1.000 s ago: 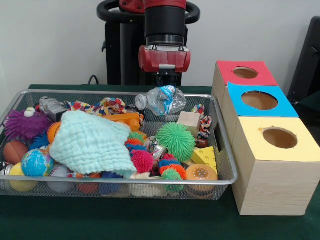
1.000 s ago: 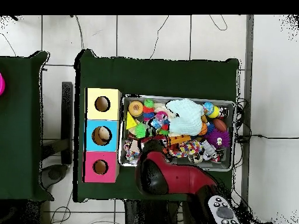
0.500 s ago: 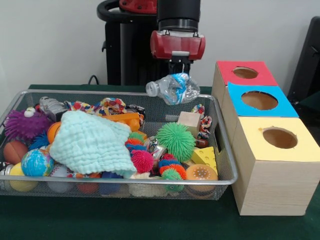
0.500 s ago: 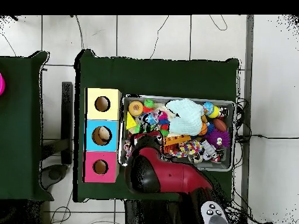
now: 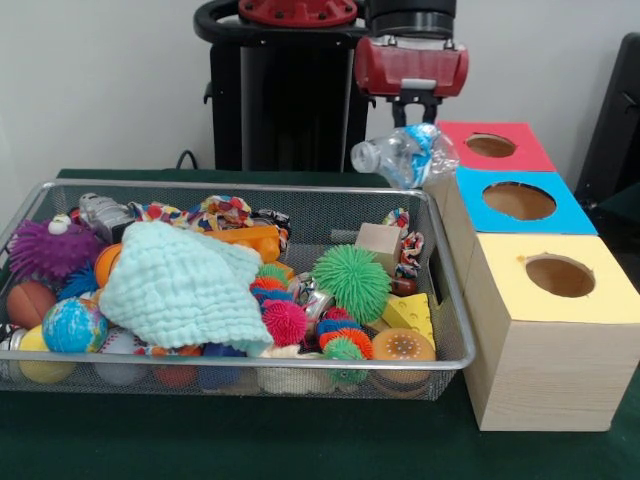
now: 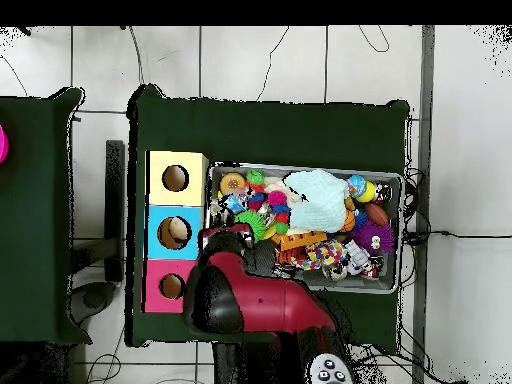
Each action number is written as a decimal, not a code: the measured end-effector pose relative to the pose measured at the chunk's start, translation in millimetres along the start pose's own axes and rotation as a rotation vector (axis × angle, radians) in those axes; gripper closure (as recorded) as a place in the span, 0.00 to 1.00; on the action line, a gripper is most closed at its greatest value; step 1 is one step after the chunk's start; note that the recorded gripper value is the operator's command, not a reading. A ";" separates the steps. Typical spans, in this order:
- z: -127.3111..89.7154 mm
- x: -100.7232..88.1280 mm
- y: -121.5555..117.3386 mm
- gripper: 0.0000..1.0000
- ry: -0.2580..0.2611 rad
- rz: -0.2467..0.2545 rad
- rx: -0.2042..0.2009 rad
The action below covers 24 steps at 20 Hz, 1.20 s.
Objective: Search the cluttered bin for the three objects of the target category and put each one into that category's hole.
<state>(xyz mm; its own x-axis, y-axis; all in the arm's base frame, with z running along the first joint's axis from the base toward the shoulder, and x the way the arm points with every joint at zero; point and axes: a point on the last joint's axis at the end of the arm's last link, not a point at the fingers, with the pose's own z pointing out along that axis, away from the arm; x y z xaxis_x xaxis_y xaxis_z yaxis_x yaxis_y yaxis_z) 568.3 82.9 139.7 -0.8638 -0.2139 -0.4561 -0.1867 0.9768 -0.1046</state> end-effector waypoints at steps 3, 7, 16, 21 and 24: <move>-5.4 -5.5 17.0 1.00 -0.004 -0.001 0.000; -12.4 -9.8 43.1 1.00 -0.005 0.000 0.002; -17.7 -8.3 72.7 1.00 0.008 0.011 0.007; -8.9 1.2 79.7 1.00 0.023 0.023 0.014; -3.0 5.9 85.0 1.00 0.023 0.029 0.019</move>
<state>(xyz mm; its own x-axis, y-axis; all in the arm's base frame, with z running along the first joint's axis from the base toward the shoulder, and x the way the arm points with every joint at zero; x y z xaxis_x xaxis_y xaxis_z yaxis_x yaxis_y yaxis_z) 545.9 164.7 130.8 -0.8796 -0.1849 -0.4384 -0.1525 0.9824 -0.1083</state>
